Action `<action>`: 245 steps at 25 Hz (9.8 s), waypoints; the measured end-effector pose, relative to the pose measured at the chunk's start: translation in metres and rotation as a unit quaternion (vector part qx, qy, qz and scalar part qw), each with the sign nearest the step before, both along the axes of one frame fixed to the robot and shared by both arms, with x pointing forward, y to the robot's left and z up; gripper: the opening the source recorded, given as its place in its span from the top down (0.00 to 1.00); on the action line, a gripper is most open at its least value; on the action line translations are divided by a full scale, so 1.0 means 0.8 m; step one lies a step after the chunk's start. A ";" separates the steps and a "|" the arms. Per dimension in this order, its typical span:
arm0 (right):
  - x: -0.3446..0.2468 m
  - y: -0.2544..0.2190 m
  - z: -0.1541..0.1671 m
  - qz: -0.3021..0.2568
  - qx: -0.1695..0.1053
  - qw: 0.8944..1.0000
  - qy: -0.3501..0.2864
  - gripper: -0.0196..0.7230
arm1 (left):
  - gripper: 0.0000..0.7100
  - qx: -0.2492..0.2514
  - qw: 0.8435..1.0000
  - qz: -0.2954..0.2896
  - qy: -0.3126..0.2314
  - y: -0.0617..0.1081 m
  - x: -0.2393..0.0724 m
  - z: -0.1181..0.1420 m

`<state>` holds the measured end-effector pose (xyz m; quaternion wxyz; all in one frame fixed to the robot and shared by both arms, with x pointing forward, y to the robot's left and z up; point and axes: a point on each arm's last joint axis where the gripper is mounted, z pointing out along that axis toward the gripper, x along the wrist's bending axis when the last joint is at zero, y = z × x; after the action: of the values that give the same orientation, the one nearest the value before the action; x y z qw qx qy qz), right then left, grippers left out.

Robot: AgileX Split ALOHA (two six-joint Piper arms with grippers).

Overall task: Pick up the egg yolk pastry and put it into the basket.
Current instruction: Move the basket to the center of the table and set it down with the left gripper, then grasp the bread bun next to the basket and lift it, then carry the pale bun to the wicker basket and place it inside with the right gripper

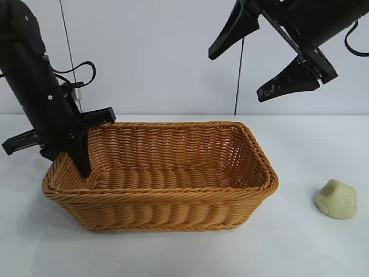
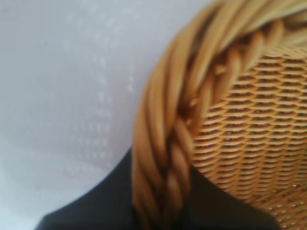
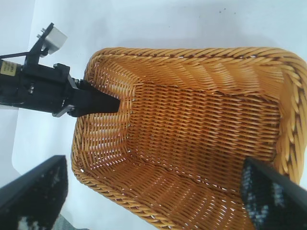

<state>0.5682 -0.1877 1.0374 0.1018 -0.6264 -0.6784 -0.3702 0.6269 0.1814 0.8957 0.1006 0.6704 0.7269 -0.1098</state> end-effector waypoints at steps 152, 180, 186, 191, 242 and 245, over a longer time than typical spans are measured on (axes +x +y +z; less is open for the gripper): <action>-0.026 -0.115 -0.074 -0.053 -0.299 0.944 0.129 0.04 | 0.05 0.104 0.846 0.072 -0.517 0.145 -0.493 0.196; 0.012 -0.114 -0.196 -0.057 -0.301 0.939 0.159 0.72 | 0.05 0.104 0.846 0.072 -0.517 0.145 -0.493 0.196; 0.024 -0.112 -0.157 -0.050 -0.298 0.939 0.165 0.77 | 0.05 0.104 0.846 0.072 -0.517 0.145 -0.493 0.196; 0.045 -0.110 -0.087 -0.050 -0.292 0.945 0.138 0.77 | 0.05 0.104 0.846 0.072 -0.517 0.145 -0.493 0.196; 0.040 0.191 -0.152 0.117 -0.276 0.954 0.022 0.78 | 0.05 0.104 0.846 0.072 -0.518 0.145 -0.493 0.196; 0.040 0.192 -0.154 0.117 -0.276 0.954 0.023 0.78 | 0.05 0.104 0.846 0.072 -0.518 0.145 -0.493 0.196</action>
<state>0.6001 -0.0345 0.9139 -0.0169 -0.5547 -0.8201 -0.1394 0.2325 0.2970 1.0525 0.3994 0.5820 0.6228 0.3374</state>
